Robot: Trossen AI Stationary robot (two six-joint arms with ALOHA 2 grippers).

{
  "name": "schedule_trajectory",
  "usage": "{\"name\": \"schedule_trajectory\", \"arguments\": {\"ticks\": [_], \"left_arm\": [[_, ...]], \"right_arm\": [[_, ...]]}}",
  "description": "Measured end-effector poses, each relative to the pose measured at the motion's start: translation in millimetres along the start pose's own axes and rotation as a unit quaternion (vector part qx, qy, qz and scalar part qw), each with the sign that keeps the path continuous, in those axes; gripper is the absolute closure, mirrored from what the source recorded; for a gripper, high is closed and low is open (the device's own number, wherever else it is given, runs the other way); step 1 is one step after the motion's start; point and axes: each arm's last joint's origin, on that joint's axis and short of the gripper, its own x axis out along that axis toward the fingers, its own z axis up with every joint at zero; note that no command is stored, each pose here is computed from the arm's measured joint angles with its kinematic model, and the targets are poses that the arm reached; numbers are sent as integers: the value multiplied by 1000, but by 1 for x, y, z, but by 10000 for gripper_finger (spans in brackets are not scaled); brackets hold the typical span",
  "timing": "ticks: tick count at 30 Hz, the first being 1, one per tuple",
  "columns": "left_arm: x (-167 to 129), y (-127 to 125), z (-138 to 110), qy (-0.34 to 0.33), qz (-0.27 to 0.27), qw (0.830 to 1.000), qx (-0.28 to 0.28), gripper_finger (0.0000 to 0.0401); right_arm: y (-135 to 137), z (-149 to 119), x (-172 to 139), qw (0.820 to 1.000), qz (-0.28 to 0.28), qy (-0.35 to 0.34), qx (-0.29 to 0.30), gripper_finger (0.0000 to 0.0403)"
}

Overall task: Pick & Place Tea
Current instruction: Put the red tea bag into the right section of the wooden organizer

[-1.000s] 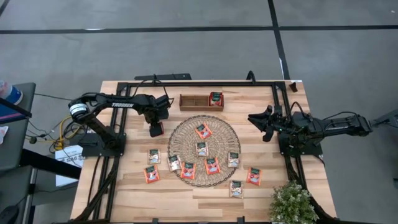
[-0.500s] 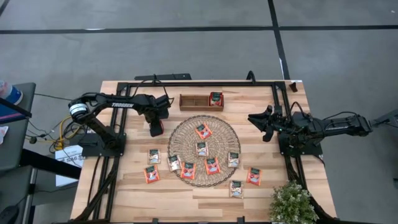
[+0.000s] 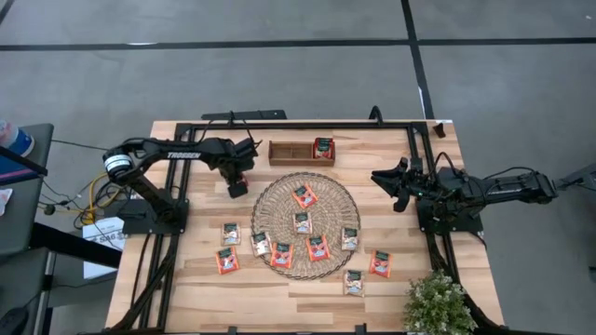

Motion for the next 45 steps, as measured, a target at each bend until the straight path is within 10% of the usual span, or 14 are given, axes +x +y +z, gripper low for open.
{"name": "schedule_trajectory", "arguments": {"ticks": [19, 35, 45], "left_arm": [[-115, -38, 59, -82, 58, 992, 76, 382], [-196, -127, 72, -277, 203, 912, 223, 382], [-203, -145, 70, -313, 217, 898, 221, 382]], "right_arm": [[3, 0, 3, 999, 25, 6, 41, 312], [25, -8, 68, 998, 42, 32, 37, 261], [39, 16, 132, 998, 43, 50, -7, 225]]}}
